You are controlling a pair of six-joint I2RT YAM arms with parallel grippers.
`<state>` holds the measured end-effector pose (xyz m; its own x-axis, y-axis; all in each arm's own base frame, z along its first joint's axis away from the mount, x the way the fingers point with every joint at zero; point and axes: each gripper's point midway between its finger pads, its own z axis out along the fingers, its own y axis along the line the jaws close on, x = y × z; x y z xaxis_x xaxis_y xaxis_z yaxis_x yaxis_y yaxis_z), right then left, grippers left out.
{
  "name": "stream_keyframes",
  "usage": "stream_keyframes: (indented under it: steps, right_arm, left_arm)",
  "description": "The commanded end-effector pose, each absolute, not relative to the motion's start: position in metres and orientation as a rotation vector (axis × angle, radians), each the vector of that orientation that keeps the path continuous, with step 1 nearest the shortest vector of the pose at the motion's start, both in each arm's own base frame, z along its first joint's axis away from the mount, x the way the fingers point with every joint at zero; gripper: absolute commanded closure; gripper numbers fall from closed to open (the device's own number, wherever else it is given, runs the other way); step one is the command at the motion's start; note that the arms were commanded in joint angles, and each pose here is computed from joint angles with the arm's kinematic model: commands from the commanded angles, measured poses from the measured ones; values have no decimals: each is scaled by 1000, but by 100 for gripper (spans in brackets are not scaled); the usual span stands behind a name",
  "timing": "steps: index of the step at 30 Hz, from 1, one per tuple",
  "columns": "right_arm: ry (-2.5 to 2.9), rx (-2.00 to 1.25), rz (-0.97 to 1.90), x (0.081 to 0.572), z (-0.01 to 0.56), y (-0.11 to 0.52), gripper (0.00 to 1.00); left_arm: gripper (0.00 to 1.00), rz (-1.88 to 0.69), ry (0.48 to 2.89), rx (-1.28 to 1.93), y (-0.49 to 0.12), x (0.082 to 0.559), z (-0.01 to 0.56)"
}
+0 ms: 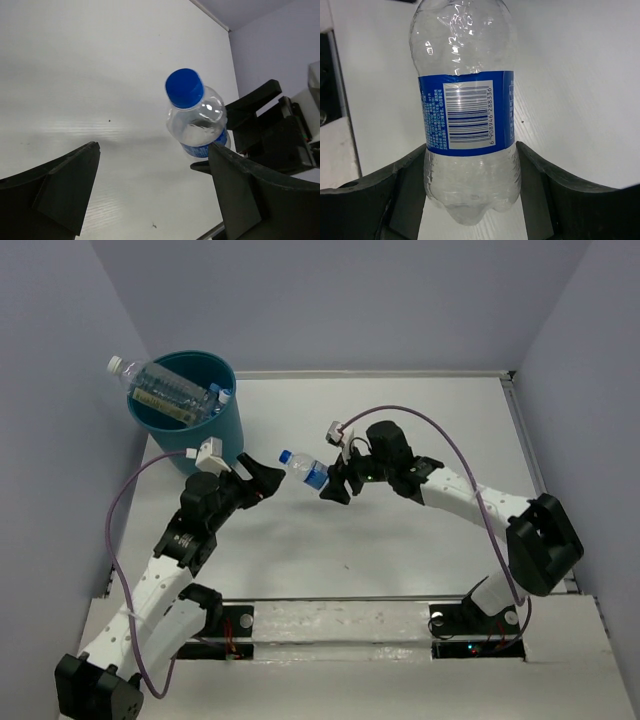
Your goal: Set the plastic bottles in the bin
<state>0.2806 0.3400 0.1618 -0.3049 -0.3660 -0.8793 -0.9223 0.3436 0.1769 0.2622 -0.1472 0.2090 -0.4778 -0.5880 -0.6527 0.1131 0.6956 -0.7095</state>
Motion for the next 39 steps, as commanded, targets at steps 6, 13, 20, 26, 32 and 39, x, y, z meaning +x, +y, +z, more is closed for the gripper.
stream_keyframes:
  steps: [6,13,20,26,32,39]
  right_arm:
    - [1630,-1081,1080,259,214,365,60]
    - [1627,-1080,1132,252,214,371,60]
    - [1627,-1088,1153,247,211,374,60]
    - [1636,-1087,1148,247,205,373,59]
    - [1640,-1046,1117,250,208,369,43]
    - [1619,-953,1062,252,220,355,14]
  left_arm:
    - [1,-1171,1734,-229,-190,269,253]
    - [4,-1169,1751,-215,-194,274,243]
    - [31,-1107,1740,-224,-188,281,240]
    - [68,-1038,1719,-209,-182,287,248]
    - [94,-955,1692,-207,-173,296,265]
    - [96,-880,1667,-208,-166,308,293]
